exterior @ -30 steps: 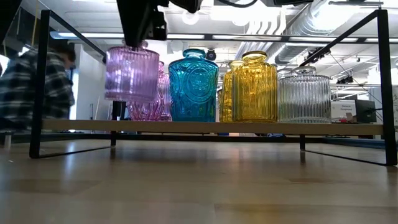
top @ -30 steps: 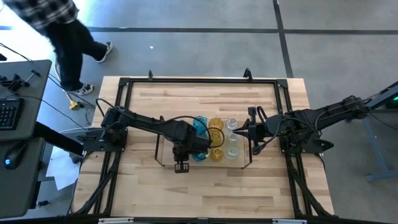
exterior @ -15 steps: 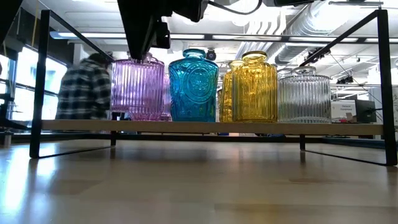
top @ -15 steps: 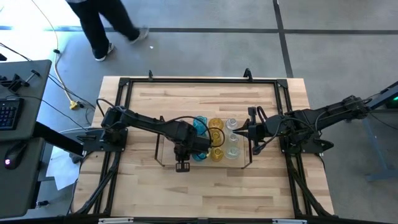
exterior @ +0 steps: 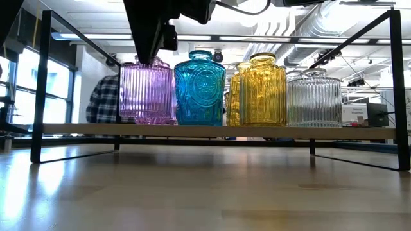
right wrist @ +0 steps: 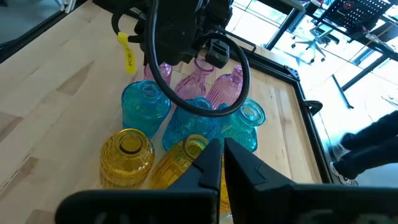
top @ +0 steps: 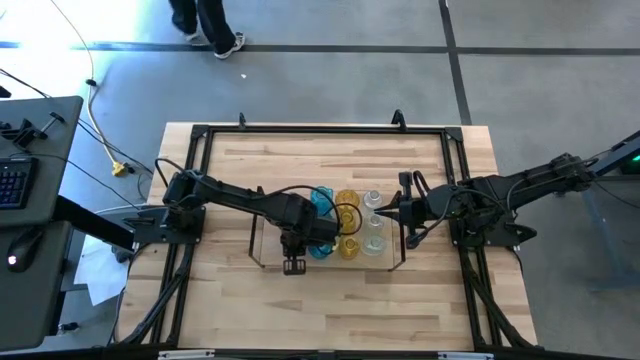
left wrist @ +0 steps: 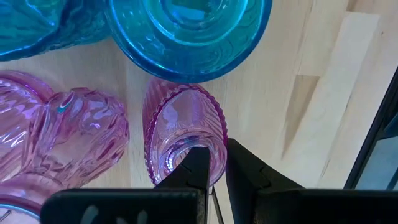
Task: Sort vases onto shelf
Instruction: Put the purple vase on the shelf aligned with the other purple vases
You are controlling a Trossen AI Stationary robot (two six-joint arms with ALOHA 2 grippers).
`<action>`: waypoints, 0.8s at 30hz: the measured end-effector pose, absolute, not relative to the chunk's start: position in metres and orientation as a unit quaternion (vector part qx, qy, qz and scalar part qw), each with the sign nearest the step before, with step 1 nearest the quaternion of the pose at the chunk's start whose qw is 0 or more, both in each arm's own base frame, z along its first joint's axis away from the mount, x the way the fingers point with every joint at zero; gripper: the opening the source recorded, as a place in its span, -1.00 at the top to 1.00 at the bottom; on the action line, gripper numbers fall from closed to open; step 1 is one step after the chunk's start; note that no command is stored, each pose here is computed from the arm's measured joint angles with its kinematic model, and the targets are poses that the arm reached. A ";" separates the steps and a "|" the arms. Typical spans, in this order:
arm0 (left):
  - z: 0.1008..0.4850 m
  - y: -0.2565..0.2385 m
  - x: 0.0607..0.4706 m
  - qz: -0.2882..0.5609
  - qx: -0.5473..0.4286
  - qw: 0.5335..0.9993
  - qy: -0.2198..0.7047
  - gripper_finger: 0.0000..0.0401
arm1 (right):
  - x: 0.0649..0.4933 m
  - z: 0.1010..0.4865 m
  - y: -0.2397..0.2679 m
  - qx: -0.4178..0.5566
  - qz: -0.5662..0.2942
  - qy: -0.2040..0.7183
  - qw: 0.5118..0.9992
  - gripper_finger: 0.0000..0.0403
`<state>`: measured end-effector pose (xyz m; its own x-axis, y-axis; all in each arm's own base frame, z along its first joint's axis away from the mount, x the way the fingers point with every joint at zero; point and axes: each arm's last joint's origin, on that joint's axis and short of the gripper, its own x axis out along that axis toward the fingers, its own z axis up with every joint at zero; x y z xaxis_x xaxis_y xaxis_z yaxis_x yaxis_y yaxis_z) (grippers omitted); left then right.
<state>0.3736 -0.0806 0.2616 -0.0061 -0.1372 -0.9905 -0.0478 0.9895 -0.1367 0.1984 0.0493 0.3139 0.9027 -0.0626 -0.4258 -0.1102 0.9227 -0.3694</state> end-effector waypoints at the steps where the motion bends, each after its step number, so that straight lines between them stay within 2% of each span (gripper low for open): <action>1: 0.262 -0.081 0.374 -0.032 -0.065 0.702 0.709 0.92 | 0.198 0.314 0.049 -0.196 0.013 0.220 0.955 1.00; 20: 0.262 -0.076 0.375 -0.039 -0.059 0.703 0.707 0.92 | 0.198 0.314 0.049 -0.196 0.012 0.220 0.955 1.00; 24: 0.251 -0.076 0.374 -0.044 -0.061 0.700 0.710 0.92 | 0.198 0.314 0.049 -0.196 0.013 0.220 0.955 1.00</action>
